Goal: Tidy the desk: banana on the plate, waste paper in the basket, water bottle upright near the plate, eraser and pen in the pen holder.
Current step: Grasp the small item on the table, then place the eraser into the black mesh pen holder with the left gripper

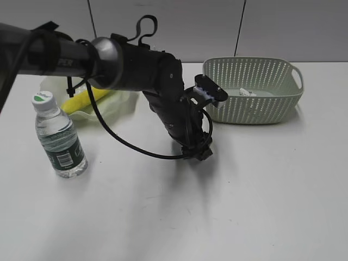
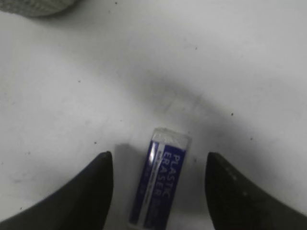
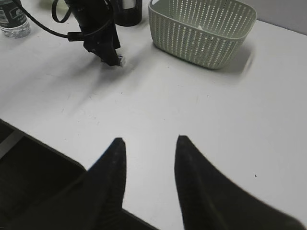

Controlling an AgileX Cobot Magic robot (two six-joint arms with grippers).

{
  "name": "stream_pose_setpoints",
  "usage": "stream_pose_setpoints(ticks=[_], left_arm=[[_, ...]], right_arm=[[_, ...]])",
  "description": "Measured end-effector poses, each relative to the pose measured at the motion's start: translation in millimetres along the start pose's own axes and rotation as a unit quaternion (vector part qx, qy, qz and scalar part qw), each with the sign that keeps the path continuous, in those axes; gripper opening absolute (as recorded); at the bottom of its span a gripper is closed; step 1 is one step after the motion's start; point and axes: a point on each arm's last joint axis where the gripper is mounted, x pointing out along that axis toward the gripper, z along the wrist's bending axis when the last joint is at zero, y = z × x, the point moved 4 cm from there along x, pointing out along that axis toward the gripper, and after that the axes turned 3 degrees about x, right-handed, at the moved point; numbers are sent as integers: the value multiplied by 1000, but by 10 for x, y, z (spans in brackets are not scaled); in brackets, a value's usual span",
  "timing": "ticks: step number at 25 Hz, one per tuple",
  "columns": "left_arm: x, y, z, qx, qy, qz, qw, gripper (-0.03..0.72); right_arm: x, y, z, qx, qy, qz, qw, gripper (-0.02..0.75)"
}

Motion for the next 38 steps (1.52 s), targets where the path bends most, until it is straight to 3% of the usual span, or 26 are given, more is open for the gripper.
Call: stream_pose_setpoints(ticks=[5,7,10,15,19,22,24,27,30,32,35,38], left_arm=[[145,-14,-67,11,-4,-6,1000,430],[147,-29,-58,13,-8,-10,1000,354],[141,-33,-43,24,-15,-10,1000,167],[-115,-85,-51,35,-18,-9,999,172],[-715,-317,-16,44,-44,-66,996,172],[-1167,-461,147,41,-86,-129,987,172],[-1369,-496,371,15,-115,-170,979,172],[-1510,-439,816,-65,-142,-225,962,172],[-1532,-304,1247,-168,-149,-270,936,172],[-1491,-241,1421,-225,-144,-293,918,172],[-1316,-186,1515,-266,-136,-297,907,172],[-1080,-156,1486,-281,-122,-283,909,172]], right_arm=[[0,-1,0,0,0,0,1000,286],[0,-1,0,0,0,0,1000,286],[0,-1,0,0,0,0,1000,286],[0,-1,0,0,0,0,1000,286],[0,-1,0,0,0,0,1000,286],[0,-1,0,0,0,0,1000,286],[0,-1,0,0,0,0,1000,286],[0,-1,0,0,0,0,1000,286],[0,-2,0,0,0,-1,1000,286],[0,-2,0,0,0,-1,1000,286],[0,-2,0,0,0,-1,1000,286],[0,-2,0,0,0,-1,1000,286]])
